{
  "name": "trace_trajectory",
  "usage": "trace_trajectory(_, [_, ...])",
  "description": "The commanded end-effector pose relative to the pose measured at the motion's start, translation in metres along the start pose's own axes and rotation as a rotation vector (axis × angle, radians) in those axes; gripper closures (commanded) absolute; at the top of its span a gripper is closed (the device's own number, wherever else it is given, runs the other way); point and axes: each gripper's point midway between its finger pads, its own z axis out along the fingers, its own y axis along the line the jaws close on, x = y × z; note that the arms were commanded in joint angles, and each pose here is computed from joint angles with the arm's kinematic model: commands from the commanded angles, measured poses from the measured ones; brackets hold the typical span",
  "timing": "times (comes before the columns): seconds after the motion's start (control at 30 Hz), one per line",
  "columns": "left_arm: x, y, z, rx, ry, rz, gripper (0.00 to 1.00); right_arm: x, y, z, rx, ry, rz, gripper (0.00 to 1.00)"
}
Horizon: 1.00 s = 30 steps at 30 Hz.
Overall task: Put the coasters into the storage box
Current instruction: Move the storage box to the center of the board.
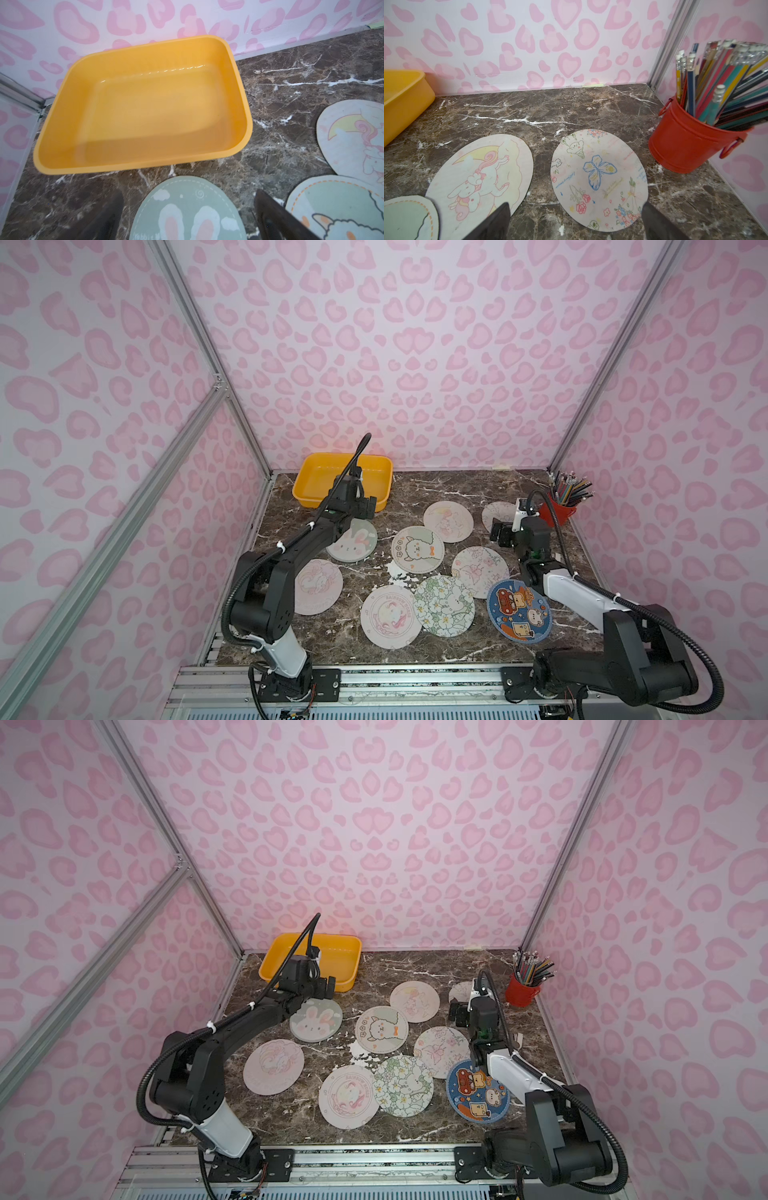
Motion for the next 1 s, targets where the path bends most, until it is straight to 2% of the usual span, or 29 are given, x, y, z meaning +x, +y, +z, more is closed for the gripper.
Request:
trace_trajectory(0.0, [0.009, -0.016, 0.011, 0.020, 0.114, -0.008, 0.01, 0.010, 0.004, -0.002, -0.020, 0.074, 0.006, 0.01])
trace_trajectory(0.17, [-0.010, -0.046, 0.035, 0.093, 0.176, -0.019, 0.01, 0.008, 0.011, -0.001, -0.051, 0.106, 0.018, 0.01])
trace_trajectory(0.4, [-0.009, -0.077, 0.064, 0.175, 0.267, -0.058, 0.01, 0.010, 0.021, 0.001, -0.095, 0.142, 0.034, 0.01])
trace_trajectory(0.6, [-0.003, -0.090, 0.083, 0.215, 0.285, -0.101, 0.01, 0.012, 0.024, 0.001, -0.103, 0.153, 0.030, 0.01])
trace_trajectory(0.97, [0.005, -0.116, 0.123, 0.291, 0.307, -0.105, 0.01, 0.014, 0.023, -0.001, -0.100, 0.166, 0.020, 0.01])
